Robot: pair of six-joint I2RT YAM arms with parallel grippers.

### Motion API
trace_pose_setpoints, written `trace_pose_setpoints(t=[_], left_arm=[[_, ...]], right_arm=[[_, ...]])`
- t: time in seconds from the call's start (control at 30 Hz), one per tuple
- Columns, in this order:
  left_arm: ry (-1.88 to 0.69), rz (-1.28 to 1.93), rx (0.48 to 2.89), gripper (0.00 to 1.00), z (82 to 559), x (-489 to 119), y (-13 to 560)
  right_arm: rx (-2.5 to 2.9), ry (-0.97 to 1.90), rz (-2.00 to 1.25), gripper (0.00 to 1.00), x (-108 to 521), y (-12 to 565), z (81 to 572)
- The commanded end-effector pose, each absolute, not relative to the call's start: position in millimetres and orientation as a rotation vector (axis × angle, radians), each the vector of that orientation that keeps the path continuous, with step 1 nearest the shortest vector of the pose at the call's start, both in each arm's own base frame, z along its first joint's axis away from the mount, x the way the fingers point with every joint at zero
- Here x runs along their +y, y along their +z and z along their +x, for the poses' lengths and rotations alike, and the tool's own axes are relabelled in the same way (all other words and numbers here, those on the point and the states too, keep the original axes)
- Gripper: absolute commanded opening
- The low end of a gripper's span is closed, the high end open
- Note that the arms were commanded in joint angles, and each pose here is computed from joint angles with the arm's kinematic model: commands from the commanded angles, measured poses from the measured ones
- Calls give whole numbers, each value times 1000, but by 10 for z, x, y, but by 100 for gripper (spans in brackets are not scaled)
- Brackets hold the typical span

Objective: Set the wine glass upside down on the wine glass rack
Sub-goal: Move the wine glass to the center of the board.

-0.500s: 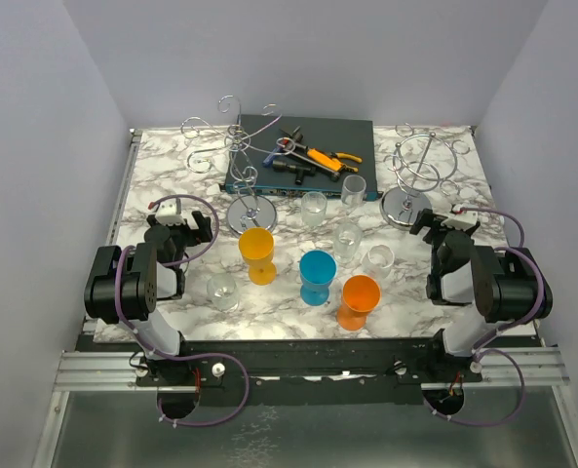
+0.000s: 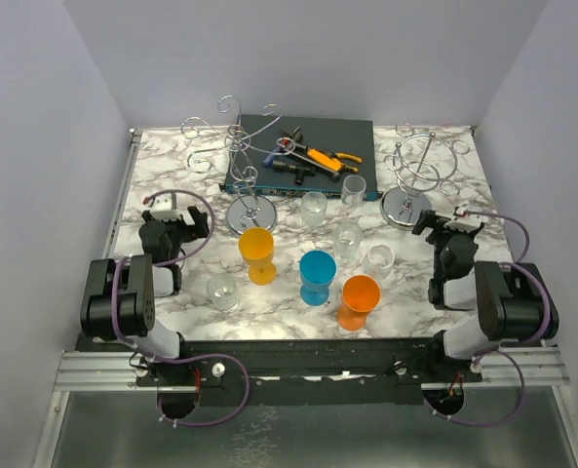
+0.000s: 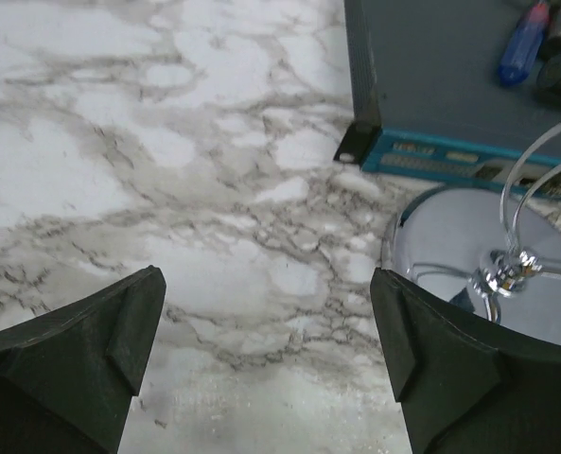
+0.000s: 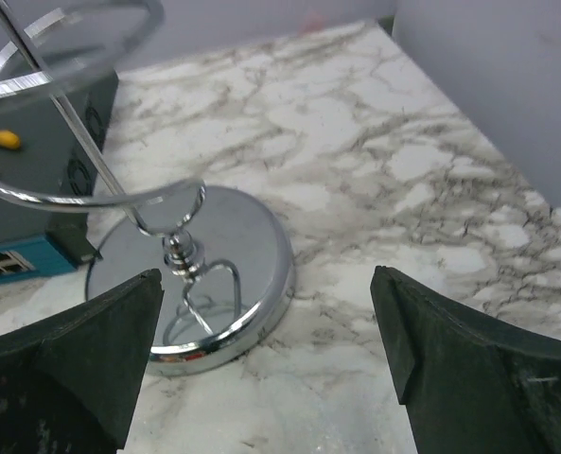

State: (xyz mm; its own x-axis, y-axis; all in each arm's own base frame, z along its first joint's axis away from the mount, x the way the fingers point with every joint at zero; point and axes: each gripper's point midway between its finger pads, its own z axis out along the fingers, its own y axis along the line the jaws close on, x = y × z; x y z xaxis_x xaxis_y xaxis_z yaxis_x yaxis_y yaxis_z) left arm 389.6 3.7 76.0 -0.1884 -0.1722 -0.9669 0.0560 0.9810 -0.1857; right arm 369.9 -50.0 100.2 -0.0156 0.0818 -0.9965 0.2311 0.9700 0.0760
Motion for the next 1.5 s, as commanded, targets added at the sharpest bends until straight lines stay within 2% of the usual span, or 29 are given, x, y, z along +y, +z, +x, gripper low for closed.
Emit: trace_pose_setpoints(t=[0.0, 0.13, 0.23, 0.33, 0.37, 0.6, 0.9, 1.27, 1.47], left_arm=[[-226, -91, 1729, 99, 3987, 67, 1174], [-273, -137, 1743, 99, 3970, 47, 1429], [-329, -167, 1883, 99, 3962, 4, 1398], [-345, -175, 1990, 99, 3890, -21, 1431], [-345, -159, 2009, 99, 3854, -30, 1460], [-401, -91, 2080, 99, 3516, -144, 1702], [-559, -38, 2197, 99, 3227, -360, 1694], [-572, -15, 2303, 99, 3009, -385, 1621], [-572, 16, 2354, 99, 2872, -394, 1600]], right_arm=[[1510, -111, 202, 100, -463, 1365, 3613], [1532, -12, 288, 100, -395, 1623, 3572], [1555, 90, 282, 100, -246, 1816, 3585], [1499, 309, 655, 100, -255, 1916, 3558], [1521, 358, 685, 100, -200, 1931, 3534], [1729, 601, 371, 100, 436, 2109, 3545], [1840, 419, 154, 100, 1056, 2148, 3379], [1959, 437, -253, 99, 2465, 2207, 2898], [1989, 530, -510, 91, 3408, 2218, 2466]])
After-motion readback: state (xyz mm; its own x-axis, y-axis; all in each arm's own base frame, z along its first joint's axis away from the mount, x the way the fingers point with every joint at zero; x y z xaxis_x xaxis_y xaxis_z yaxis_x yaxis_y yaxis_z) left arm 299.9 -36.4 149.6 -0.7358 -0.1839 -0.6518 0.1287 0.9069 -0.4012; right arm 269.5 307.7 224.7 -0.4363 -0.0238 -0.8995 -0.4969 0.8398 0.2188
